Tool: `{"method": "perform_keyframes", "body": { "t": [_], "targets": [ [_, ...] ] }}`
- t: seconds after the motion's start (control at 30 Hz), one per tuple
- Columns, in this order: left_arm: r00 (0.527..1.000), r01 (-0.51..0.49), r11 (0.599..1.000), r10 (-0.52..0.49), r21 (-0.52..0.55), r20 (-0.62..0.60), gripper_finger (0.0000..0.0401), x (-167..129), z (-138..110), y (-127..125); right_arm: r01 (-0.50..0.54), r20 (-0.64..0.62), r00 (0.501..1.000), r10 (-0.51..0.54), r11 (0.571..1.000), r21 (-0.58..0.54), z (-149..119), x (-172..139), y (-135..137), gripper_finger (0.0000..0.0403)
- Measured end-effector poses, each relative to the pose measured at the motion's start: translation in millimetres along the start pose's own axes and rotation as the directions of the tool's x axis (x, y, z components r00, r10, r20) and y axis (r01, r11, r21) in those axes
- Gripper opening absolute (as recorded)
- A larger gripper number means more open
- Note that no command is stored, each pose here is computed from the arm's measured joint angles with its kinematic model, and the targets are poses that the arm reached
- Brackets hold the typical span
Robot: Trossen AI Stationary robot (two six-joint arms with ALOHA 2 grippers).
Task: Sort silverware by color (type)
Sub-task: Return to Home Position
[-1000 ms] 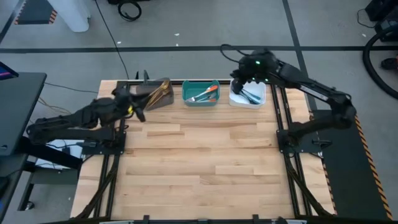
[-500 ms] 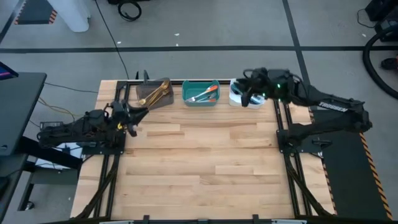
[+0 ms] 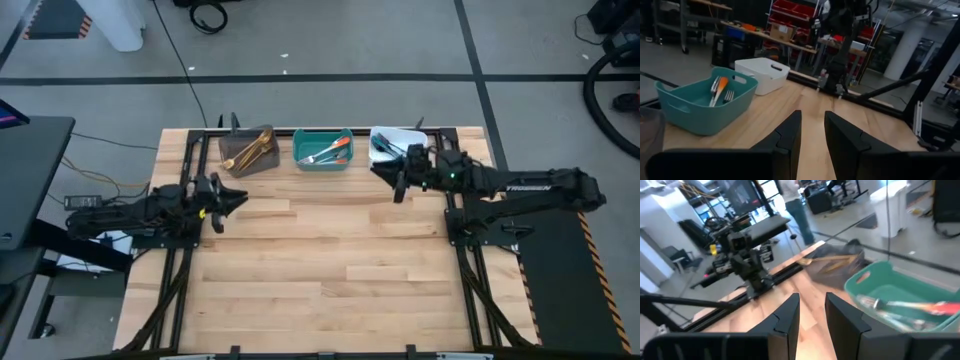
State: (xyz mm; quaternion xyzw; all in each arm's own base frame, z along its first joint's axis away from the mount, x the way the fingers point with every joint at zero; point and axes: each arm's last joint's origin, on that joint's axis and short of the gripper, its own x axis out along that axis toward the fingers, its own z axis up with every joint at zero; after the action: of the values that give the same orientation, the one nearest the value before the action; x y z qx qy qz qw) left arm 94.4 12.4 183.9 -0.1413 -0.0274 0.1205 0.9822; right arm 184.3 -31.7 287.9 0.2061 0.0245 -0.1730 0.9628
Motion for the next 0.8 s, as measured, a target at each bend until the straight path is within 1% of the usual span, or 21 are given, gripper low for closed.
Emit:
{"method": "perform_keyframes", "body": {
  "t": [0.17,0.37,0.57,0.8],
  "targets": [
    [1.000,0.007,1.000,-0.007,0.000,-0.006,0.0093,0.8,-3.5,0.6,-0.045,0.016,0.999,0.044,0.998,0.046,-31.6,0.9,-7.4,0.0100],
    [0.999,-0.001,1.000,0.001,-0.013,-0.033,0.0093,1.0,-6.9,1.6,-0.089,0.061,0.995,0.084,0.992,0.092,-59.0,-2.5,-17.2,0.0100],
    [0.997,-0.016,0.999,0.013,-0.032,-0.073,0.0093,0.8,-10.8,2.8,-0.119,0.095,0.990,0.108,0.987,0.113,-75.0,-7.0,-24.5,0.0100],
    [0.997,-0.015,1.000,0.013,-0.025,-0.072,0.0093,0.8,-10.7,2.8,-0.102,0.061,0.994,0.096,0.989,0.107,-89.3,-9.7,-31.7,0.0100]
  ]
}}
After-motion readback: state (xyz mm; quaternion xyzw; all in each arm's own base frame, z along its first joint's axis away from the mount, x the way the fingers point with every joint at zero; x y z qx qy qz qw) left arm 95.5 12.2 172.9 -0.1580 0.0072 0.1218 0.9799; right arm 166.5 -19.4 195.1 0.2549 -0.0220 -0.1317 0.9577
